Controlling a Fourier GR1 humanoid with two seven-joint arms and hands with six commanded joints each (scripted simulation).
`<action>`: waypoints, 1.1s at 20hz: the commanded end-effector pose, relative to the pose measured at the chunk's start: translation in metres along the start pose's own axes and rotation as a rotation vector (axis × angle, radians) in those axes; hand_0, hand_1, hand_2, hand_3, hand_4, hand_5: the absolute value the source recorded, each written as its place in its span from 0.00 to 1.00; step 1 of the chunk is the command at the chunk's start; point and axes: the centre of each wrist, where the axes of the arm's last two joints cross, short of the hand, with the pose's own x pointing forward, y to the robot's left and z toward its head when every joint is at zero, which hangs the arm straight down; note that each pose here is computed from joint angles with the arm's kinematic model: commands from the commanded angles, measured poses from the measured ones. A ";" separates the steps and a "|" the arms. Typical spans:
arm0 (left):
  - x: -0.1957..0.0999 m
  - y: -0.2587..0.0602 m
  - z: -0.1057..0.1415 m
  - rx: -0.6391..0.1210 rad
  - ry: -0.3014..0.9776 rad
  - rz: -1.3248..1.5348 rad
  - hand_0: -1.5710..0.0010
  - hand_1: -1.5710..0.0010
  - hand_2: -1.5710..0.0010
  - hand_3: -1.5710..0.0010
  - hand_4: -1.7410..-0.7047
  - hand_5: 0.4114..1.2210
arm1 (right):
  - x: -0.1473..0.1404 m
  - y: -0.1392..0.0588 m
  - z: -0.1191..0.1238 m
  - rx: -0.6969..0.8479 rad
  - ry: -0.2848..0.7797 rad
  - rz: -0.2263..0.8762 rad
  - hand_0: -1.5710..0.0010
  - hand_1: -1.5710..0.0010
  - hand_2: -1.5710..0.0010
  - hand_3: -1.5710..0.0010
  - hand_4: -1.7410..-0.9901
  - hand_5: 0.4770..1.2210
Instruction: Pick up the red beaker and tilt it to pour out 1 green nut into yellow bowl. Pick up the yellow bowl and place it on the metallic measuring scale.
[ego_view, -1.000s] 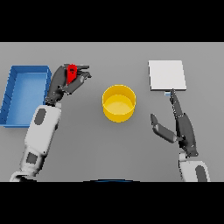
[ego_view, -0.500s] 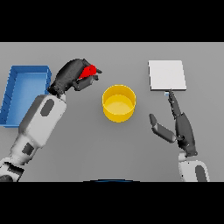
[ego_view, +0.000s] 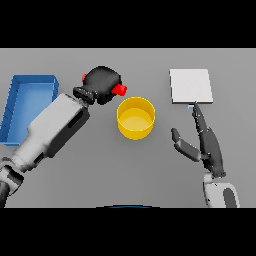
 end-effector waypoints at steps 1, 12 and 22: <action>0.000 0.003 -0.001 -0.021 -0.011 -0.056 0.00 0.00 0.00 0.12 0.03 0.99 | 0.000 0.001 0.003 -0.003 0.000 -0.010 1.00 1.00 1.00 1.00 0.73 0.26; 0.034 0.020 -0.023 -0.168 -0.148 -0.571 0.00 0.00 0.00 0.04 0.01 1.00 | -0.005 0.004 0.008 -0.040 -0.020 -0.023 1.00 1.00 1.00 1.00 0.71 0.14; 0.048 0.026 -0.031 -0.203 -0.220 -0.982 0.00 0.00 0.00 0.00 0.01 1.00 | 0.000 0.002 0.003 -0.053 -0.025 -0.015 1.00 1.00 1.00 1.00 0.81 0.12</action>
